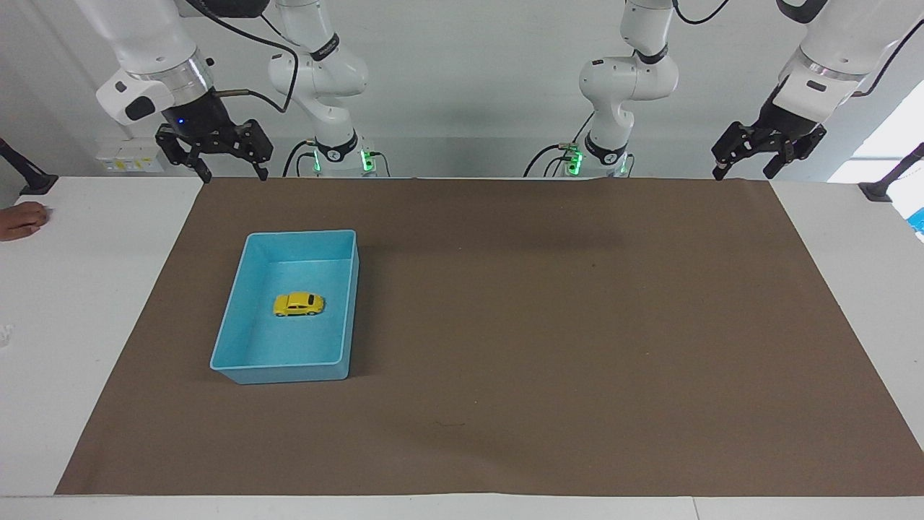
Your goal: Wind up and store yellow beetle car
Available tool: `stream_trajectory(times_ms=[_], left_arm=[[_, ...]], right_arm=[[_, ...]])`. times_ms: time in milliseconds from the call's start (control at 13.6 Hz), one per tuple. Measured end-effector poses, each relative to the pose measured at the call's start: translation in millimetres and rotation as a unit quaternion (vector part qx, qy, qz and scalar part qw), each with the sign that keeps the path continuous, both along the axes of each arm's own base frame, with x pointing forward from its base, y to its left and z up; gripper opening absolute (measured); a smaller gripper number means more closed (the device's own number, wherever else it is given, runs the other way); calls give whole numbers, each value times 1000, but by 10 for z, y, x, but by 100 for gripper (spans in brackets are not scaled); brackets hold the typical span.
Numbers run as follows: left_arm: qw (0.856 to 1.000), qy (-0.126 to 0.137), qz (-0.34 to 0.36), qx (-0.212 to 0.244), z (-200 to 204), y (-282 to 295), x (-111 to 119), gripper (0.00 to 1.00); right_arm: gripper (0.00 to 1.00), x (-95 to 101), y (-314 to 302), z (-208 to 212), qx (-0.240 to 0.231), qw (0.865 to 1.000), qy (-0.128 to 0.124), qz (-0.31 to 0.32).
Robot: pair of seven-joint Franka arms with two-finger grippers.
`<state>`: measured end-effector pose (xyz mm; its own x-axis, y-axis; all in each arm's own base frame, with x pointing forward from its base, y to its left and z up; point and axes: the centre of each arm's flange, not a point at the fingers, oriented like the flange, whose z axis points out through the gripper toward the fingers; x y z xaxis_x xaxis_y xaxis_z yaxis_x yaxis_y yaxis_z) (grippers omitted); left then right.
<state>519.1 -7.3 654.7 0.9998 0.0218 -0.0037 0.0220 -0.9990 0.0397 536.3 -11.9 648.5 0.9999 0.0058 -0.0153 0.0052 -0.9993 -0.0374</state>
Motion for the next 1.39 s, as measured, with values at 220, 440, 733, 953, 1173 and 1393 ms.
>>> stream_trajectory(times_ms=[220, 440, 733, 953, 1173, 1393], left_arm=[[1000, 0, 0, 0, 0, 0, 0, 100], [1000, 0, 0, 0, 0, 0, 0, 100], [1000, 0, 0, 0, 0, 0, 0, 100], [1000, 0, 0, 0, 0, 0, 0, 100], [1000, 0, 0, 0, 0, 0, 0, 100], [1000, 0, 0, 0, 0, 0, 0, 100]], right_arm=[[100, 2, 27, 5, 0, 1000, -1, 2], [100, 2, 48, 5, 0, 1000, -1, 4], [100, 2, 51, 5, 0, 1000, -1, 5], [100, 2, 51, 5, 0, 1000, -1, 5], [100, 2, 51, 5, 0, 1000, -1, 5], [100, 2, 49, 5, 0, 1000, -1, 4]])
